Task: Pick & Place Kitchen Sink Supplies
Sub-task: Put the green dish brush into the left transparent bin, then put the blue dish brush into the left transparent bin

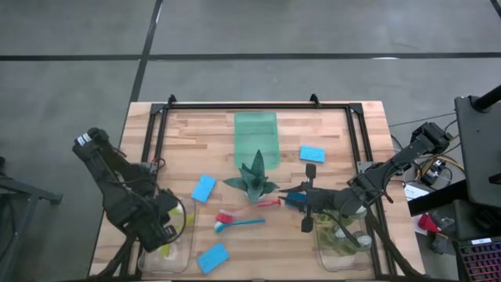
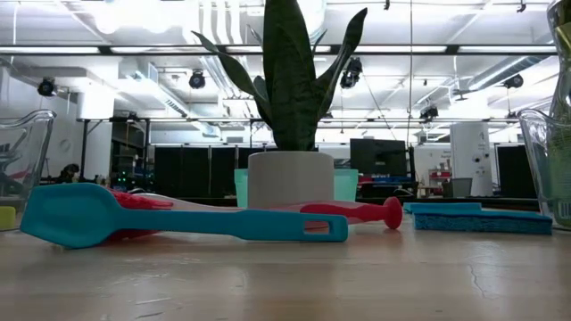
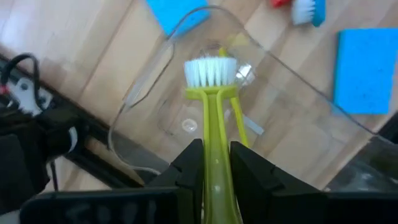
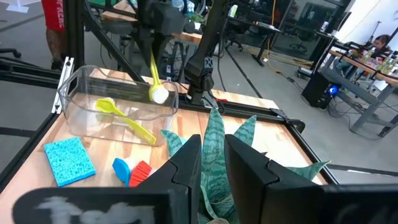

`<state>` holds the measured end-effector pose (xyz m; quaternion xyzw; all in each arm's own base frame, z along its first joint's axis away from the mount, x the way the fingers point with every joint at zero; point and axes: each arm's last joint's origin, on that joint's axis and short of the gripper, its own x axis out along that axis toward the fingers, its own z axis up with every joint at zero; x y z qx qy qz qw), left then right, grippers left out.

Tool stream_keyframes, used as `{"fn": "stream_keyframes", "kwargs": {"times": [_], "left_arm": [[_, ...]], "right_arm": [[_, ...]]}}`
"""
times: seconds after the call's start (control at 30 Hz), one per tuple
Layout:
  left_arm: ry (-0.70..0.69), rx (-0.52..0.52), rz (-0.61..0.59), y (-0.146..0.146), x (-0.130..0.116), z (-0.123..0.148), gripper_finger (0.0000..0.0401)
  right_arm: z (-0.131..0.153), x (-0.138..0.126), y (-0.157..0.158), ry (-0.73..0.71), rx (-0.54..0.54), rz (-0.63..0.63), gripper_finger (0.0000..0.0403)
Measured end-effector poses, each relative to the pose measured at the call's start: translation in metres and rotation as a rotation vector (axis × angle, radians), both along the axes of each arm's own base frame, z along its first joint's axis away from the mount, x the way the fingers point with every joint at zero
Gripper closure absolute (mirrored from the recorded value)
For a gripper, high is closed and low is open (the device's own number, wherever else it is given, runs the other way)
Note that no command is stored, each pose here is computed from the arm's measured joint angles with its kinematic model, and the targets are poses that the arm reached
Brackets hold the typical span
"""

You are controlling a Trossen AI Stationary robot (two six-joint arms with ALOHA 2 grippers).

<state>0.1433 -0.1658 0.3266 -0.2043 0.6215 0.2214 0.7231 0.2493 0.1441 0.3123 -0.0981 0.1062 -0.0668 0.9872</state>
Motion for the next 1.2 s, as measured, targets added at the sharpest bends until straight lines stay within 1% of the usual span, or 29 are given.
{"fn": "stream_keyframes", "kwargs": {"times": [0.1, 0.23, 0.4, 0.47, 0.53, 0.63, 0.73, 0.83, 1.03, 1.13, 1.2], "left_arm": [[-0.002, 0.018, 0.026, -0.002, -0.001, -0.004, 0.0348], [0.013, 0.046, 0.047, -0.007, 0.003, -0.023, 0.0352], [0.035, 0.070, 0.125, -0.014, 0.008, -0.063, 0.0326], [0.047, 0.071, 0.146, -0.018, 0.009, -0.079, 0.0324], [0.049, 0.073, 0.156, -0.022, 0.010, -0.095, 0.0329], [0.034, 0.043, 0.155, -0.027, 0.012, -0.113, 0.0343], [0.007, 0.003, 0.150, -0.031, 0.015, -0.125, 0.0355], [-0.005, -0.013, 0.135, -0.032, 0.017, -0.127, 0.0364], [-0.042, -0.005, 0.092, -0.033, 0.018, -0.121, 0.0372], [-0.094, 0.007, 0.067, -0.033, 0.020, -0.114, 0.0371], [-0.154, 0.025, 0.060, -0.033, 0.022, -0.107, 0.0371]], "right_arm": [[0.000, 0.000, 0.000, 0.000, 0.000, 0.000, 0.0336], [0.000, 0.000, 0.000, 0.000, 0.001, 0.000, 0.0329], [0.000, 0.000, 0.000, -0.001, 0.005, -0.001, 0.0321], [0.000, 0.000, 0.000, 0.000, 0.004, -0.001, 0.0319], [-0.001, 0.000, 0.000, 0.002, 0.003, -0.001, 0.0318], [-0.001, 0.000, 0.000, 0.001, 0.005, -0.001, 0.0322], [-0.001, 0.000, 0.000, 0.001, 0.005, -0.001, 0.0328], [-0.001, 0.000, 0.000, 0.001, 0.006, -0.001, 0.0334], [-0.001, 0.000, 0.000, 0.001, 0.006, -0.001, 0.0337], [-0.001, 0.000, 0.000, 0.001, 0.007, -0.002, 0.0333], [-0.001, 0.000, 0.000, -0.001, 0.025, -0.005, 0.0330]]}}
